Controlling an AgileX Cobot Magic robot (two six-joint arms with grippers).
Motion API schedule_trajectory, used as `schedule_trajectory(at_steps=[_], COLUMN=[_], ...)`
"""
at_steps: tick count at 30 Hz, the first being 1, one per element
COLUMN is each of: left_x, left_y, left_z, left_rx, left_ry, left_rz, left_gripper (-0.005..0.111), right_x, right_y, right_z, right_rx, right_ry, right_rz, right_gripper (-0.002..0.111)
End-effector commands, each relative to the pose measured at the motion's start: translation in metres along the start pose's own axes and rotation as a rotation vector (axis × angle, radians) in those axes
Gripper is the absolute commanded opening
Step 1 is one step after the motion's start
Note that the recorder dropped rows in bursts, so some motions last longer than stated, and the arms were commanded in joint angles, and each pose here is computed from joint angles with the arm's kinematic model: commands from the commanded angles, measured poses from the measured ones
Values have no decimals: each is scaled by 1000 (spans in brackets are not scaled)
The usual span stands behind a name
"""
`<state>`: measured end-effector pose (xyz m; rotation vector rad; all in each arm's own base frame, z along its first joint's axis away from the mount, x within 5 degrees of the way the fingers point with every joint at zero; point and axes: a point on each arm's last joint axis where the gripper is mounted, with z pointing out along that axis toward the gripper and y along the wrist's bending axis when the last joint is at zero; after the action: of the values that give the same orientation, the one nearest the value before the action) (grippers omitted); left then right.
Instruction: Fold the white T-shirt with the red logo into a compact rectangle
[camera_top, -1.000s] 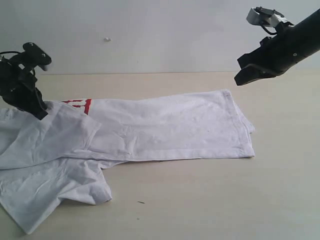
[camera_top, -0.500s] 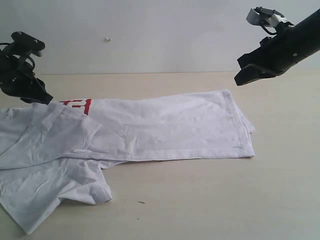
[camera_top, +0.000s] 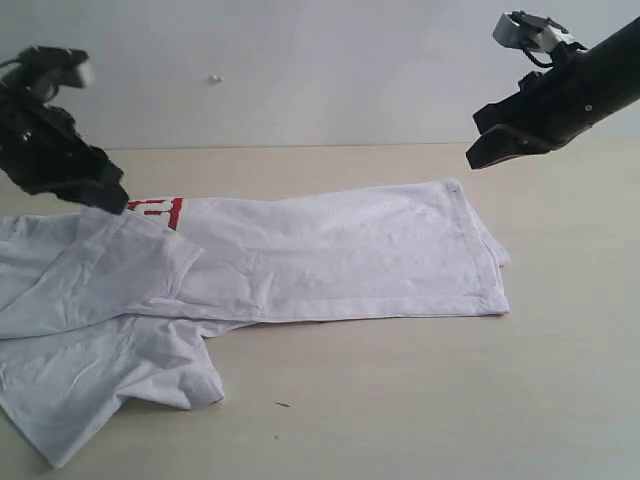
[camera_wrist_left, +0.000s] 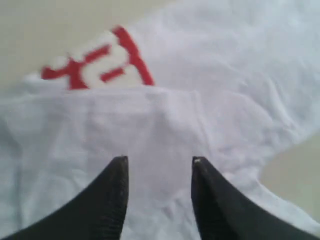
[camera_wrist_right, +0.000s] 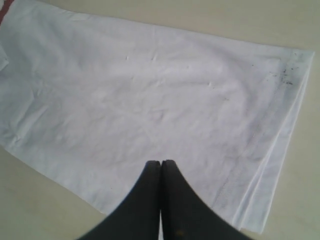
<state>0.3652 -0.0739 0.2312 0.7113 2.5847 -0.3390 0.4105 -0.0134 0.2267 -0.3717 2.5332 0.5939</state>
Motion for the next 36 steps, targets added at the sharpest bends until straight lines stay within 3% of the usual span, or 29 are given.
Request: schedule_trajectory(at_steps=[1, 5, 8, 13, 19, 23, 26, 29, 34, 36], left_x=[19, 32, 44, 76, 109, 107, 109, 115, 123, 122], left_y=[-53, -103, -133, -157, -157, -146, -147, -150, -150, -149], left_z=[21, 31, 36, 50, 66, 66, 68, 75, 80, 77], left_rx=[104, 127, 74, -109, -181, -310, -307, -253, -220, -235], left_ry=[147, 229, 307, 420, 441, 420, 427, 470, 562, 565], left_rz=[143, 300, 391, 525, 540, 531, 493, 477, 521, 549], left_gripper=[48, 49, 49, 53, 66, 66, 64, 54, 10, 0], right_x=[-2, -3, -4, -6, -6, -5, -5, -5, -5, -5], right_y=[2, 3, 4, 4, 4, 5, 5, 5, 5, 5], right_z=[-2, -2, -2, -2, -2, -2, -2, -2, -2, -2], right_rx=[-13, -22, -33, -34, -36, -48, -51, -51, -51, -51], right_ry=[-12, -20, -32, -48, -48, -40, -37, -37, -37, -37], right_rz=[-2, 7, 19, 29, 30, 31, 31, 31, 31, 31], right_gripper=[0, 0, 0, 0, 0, 0, 0, 0, 0, 0])
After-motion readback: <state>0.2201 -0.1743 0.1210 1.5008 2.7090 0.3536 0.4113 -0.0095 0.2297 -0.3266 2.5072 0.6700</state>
